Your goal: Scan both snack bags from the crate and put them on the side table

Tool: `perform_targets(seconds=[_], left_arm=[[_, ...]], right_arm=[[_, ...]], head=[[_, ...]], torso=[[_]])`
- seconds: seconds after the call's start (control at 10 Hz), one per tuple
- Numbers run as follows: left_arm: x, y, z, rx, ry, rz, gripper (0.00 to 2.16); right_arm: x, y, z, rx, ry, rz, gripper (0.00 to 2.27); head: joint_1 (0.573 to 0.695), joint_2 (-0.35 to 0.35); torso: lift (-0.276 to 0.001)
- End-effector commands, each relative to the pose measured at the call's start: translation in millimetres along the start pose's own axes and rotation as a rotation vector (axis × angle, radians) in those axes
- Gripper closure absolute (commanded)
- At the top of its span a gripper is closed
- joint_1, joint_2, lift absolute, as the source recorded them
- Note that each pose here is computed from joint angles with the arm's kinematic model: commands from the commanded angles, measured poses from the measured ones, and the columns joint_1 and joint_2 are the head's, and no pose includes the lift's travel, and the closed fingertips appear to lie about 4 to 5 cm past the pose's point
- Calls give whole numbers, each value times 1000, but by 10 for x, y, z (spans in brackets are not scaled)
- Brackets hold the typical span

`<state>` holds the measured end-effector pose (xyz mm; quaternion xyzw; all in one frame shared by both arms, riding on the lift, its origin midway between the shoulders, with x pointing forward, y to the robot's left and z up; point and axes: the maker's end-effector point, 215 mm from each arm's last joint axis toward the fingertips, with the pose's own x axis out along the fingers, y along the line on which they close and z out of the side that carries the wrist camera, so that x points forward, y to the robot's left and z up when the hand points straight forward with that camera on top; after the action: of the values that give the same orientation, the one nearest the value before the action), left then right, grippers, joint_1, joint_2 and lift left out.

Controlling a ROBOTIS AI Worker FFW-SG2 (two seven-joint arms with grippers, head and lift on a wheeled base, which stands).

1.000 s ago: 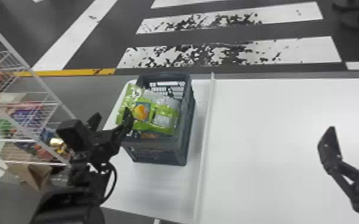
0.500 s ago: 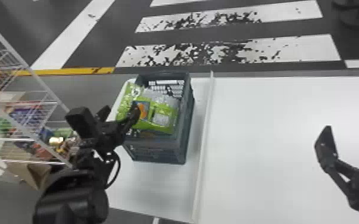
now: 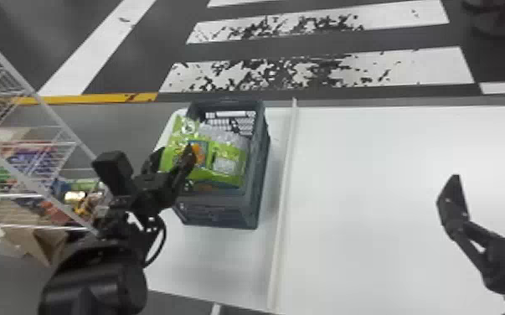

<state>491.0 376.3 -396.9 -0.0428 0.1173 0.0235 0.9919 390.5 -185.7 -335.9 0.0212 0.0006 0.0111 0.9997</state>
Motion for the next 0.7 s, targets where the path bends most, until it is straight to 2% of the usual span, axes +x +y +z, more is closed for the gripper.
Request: perform_targets(seconds=[0.0, 0.1, 0.3, 0.4, 0.5, 0.6], left_arm=[[-85, 23, 47, 8, -6, 3, 545], [-133, 21, 133, 18, -19, 2, 630], [-189, 38, 225, 24, -22, 7, 643], [-196, 43, 216, 26, -13, 7, 1035], [-191, 41, 184, 28, 3, 4, 1325], [-167, 20, 138, 35, 26, -6, 1355]], right_arm=[[-1, 0, -2, 0, 0, 0, 87], [-3, 7, -12, 0, 4, 1, 87], [-5, 15, -14, 1, 4, 2, 87], [-6, 14, -21, -1, 5, 2, 87], [1, 7, -13, -2, 3, 1, 87], [1, 6, -23, -1, 7, 1, 87]], head=[[695, 238], [695, 241], [695, 247], [695, 250], [695, 251], [695, 251]], torso=[[-87], [-87], [-87], [-87], [-87], [-87]])
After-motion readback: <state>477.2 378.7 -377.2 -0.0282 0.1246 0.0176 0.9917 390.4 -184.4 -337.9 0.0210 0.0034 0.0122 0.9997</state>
